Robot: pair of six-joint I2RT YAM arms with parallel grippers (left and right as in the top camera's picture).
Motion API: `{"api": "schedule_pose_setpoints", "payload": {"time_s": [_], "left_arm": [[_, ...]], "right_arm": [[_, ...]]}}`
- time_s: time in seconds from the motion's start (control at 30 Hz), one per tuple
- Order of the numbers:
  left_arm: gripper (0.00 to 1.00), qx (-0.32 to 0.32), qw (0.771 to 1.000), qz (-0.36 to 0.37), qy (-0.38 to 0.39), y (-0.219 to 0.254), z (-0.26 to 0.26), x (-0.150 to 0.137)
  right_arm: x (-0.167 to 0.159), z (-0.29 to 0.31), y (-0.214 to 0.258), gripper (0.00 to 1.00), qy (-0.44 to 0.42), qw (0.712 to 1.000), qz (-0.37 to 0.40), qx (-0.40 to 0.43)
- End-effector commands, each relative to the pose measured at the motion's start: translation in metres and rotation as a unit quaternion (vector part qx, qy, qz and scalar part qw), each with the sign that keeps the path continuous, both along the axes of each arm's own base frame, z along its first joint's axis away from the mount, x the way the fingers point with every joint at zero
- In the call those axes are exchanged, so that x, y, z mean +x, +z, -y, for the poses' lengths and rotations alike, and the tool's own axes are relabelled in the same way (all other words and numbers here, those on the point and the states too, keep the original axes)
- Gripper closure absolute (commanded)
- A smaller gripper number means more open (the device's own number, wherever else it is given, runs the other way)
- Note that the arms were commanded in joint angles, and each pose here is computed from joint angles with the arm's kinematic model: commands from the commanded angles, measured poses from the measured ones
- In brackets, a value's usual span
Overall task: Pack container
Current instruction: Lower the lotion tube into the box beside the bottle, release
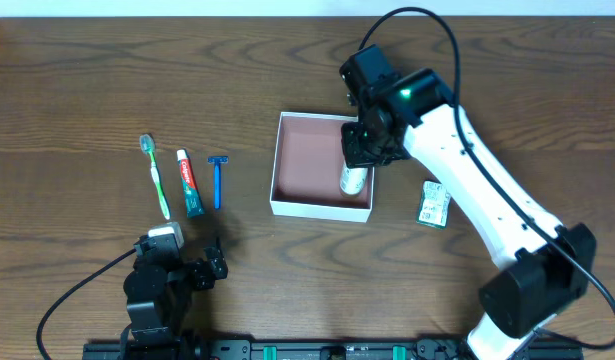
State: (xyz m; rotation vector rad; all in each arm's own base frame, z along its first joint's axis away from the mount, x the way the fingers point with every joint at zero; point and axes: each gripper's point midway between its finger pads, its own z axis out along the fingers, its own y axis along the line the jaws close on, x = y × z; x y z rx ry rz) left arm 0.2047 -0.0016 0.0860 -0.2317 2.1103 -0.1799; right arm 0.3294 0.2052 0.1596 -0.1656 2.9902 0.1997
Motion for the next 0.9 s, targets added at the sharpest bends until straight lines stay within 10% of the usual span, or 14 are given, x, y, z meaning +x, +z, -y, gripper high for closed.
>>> {"api": "schedule_pose_setpoints", "payload": {"time_s": [0.0, 0.87], "left_arm": [[0.02, -0.006, 1.000, -0.002, -0.001, -0.0040, 0.0010, -0.0002], [0.02, -0.006, 1.000, -0.002, -0.001, -0.0040, 0.0010, -0.0002]], "right_arm": [[0.0000, -0.0048, 0.0019, 0.99, 0.013, 1.000, 0.003, 0.005], [-0.0034, -0.0146, 0.0009, 0.98, 0.043, 0.997, 0.045, -0.052]]}}
